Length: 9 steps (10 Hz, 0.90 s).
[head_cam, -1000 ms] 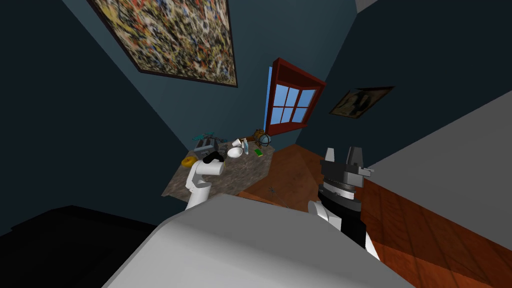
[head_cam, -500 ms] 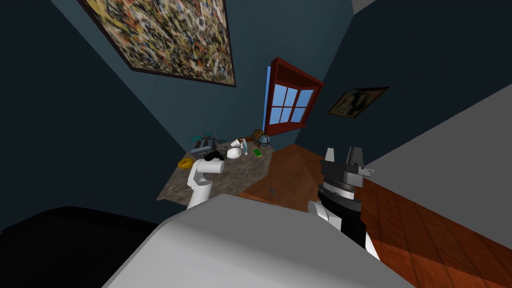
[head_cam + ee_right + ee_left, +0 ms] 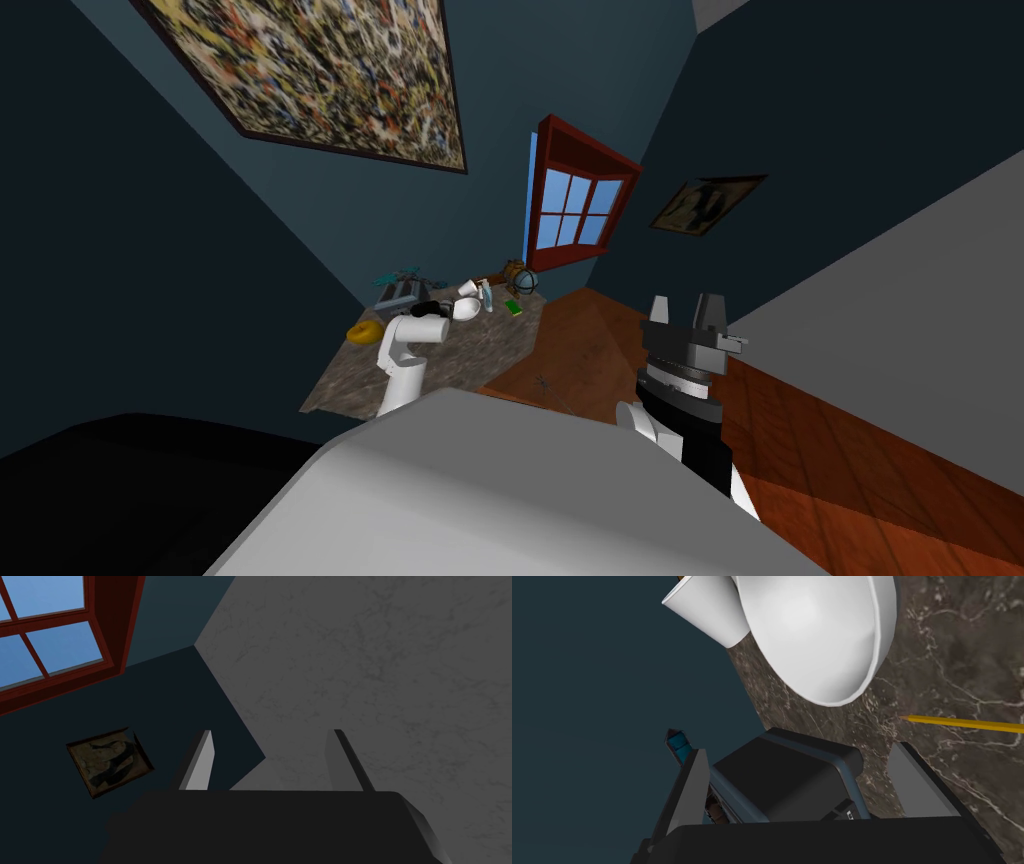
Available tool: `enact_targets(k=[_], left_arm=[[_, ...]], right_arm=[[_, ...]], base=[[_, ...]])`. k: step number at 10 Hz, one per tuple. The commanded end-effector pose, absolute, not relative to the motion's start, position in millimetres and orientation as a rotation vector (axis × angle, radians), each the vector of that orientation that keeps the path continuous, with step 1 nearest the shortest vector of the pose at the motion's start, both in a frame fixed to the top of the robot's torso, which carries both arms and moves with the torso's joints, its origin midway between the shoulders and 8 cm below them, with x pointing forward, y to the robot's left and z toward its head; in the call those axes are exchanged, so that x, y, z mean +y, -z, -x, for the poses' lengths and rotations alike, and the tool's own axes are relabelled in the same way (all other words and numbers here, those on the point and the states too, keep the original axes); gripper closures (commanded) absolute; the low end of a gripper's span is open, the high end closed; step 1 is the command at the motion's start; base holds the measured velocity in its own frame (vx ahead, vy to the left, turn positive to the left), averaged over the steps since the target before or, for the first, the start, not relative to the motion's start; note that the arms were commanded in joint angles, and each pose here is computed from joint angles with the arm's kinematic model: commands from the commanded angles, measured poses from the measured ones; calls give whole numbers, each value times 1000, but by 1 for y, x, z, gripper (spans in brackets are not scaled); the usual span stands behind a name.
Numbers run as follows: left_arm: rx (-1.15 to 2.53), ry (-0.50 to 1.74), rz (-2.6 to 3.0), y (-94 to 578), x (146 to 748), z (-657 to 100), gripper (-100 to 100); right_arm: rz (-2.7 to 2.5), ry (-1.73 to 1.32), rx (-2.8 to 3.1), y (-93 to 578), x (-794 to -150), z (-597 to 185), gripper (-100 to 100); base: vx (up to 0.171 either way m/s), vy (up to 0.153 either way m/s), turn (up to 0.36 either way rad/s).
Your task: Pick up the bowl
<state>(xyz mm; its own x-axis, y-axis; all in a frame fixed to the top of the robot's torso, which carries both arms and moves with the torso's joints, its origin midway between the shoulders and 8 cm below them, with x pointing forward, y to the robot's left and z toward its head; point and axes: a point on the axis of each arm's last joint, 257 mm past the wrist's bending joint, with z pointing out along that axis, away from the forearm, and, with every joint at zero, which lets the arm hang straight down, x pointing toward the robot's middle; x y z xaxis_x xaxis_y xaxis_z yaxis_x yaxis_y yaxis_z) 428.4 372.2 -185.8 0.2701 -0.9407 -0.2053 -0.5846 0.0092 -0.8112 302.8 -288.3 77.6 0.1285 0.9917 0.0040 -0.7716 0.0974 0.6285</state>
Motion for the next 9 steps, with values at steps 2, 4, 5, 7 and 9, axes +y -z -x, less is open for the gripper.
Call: enact_targets(k=[2, 4, 5, 7, 9], left_arm=[[1445, 481, 1730, 198, 372, -421, -100], [1470, 446, 1781, 209, 372, -414, -100], [1480, 433, 1805, 213, 372, -413, -100], [1507, 398, 1856, 223, 370, -406, -100], [1533, 366, 1904, 232, 368, -398, -100]], right_arm=[[-559, -1383, 486, -78, -288, -303, 0], [-559, -1383, 486, -78, -288, -303, 0], [-559, -1383, 486, -78, -288, -303, 0], [-559, -1383, 486, -78, -288, -303, 0], [-559, -1383, 486, -78, -288, -303, 0]], base=[[26, 6, -15], [30, 6, -42], [44, 8, -51], [44, 23, -31], [38, 17, -37]])
